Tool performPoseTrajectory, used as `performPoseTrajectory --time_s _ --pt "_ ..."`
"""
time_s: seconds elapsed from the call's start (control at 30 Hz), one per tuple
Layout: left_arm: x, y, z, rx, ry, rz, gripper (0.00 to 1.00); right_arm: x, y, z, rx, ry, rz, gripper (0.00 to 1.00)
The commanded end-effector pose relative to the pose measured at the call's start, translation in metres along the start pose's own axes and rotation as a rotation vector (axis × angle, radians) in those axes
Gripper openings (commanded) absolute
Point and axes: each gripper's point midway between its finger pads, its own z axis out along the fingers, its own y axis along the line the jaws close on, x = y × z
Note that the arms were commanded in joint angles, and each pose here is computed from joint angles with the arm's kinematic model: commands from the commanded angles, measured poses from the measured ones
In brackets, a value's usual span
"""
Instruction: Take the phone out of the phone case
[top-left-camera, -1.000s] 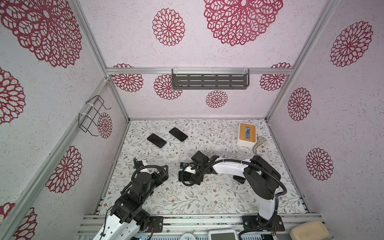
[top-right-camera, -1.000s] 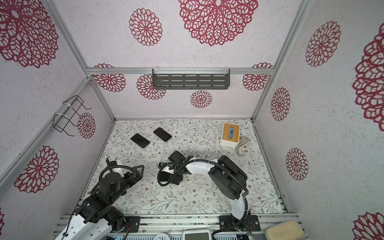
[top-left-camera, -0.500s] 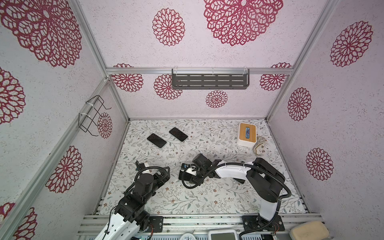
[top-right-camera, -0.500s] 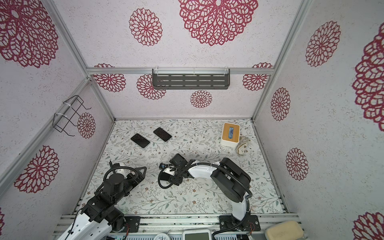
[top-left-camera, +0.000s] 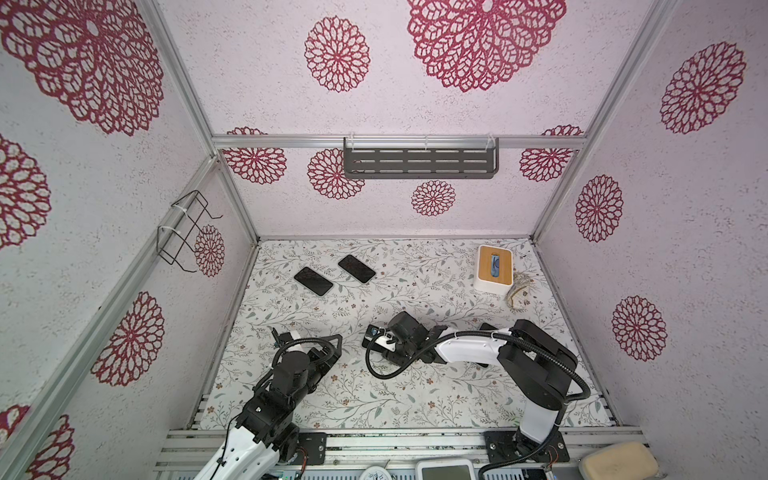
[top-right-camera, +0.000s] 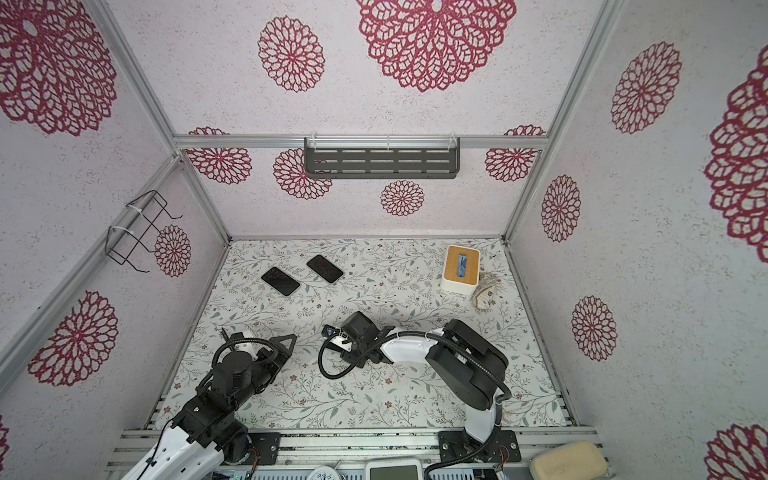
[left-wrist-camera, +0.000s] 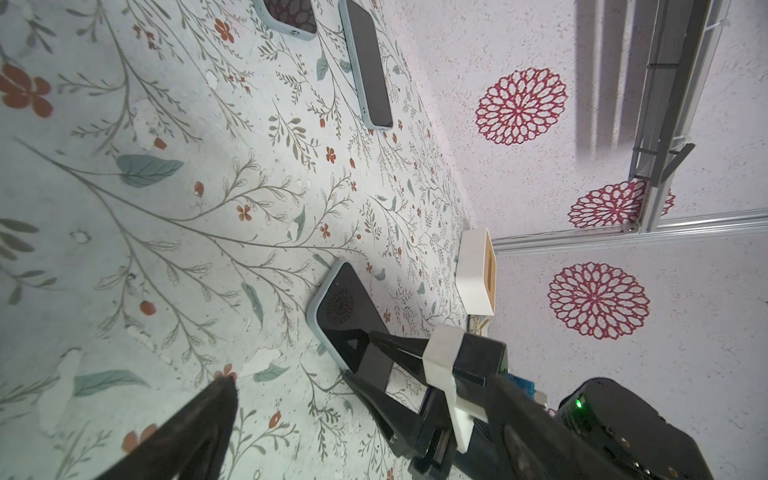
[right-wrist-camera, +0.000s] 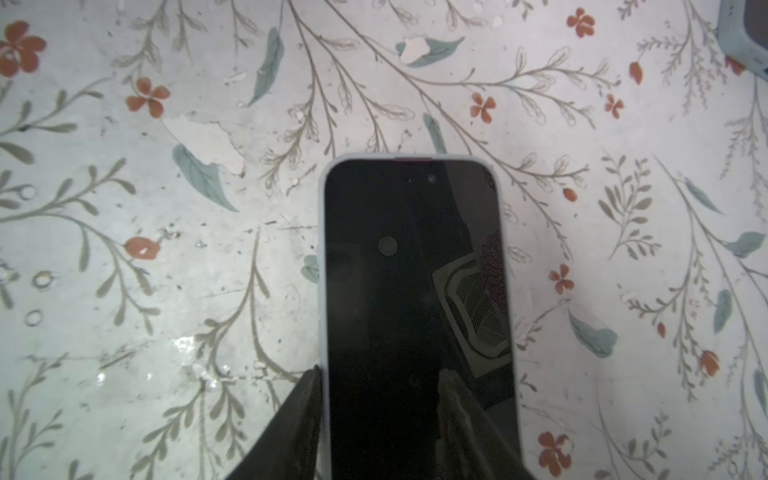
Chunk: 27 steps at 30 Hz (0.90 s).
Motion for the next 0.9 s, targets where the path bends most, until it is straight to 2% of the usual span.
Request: performPoseTrajectory --time_s 0.0,0.1,0.13,0.23,0.43,0.87 --pt "0.003 -0.008 0.004 0.052 0.013 -0.050 0.97 -0.007 -0.016 -0.010 0.066 -0.025 0.039 0.47" --pt "0.007 -0.008 0.008 0.055 0.028 -0.062 0.97 -0.008 -0.016 -0.012 0.058 -0.033 0.039 0.47" --pt "0.007 -0.010 0.009 0.057 0.032 -0.062 0.97 -0.007 -0.015 -0.012 0.056 -0.030 0.034 0.50" --pt "0.008 -0.014 0.010 0.058 0.042 -0.054 0.97 -0.003 -0.019 -0.014 0.049 0.006 0.023 0.75" --pt "0.007 -0.017 0.011 0.058 0.043 -0.046 0.97 -0.007 -0.028 -0.022 0.025 0.042 0.040 0.99" --pt "0.007 -0.015 0.006 0.054 0.045 -0.035 0.97 -0.007 -0.024 -0.016 -0.107 0.170 0.082 0.99"
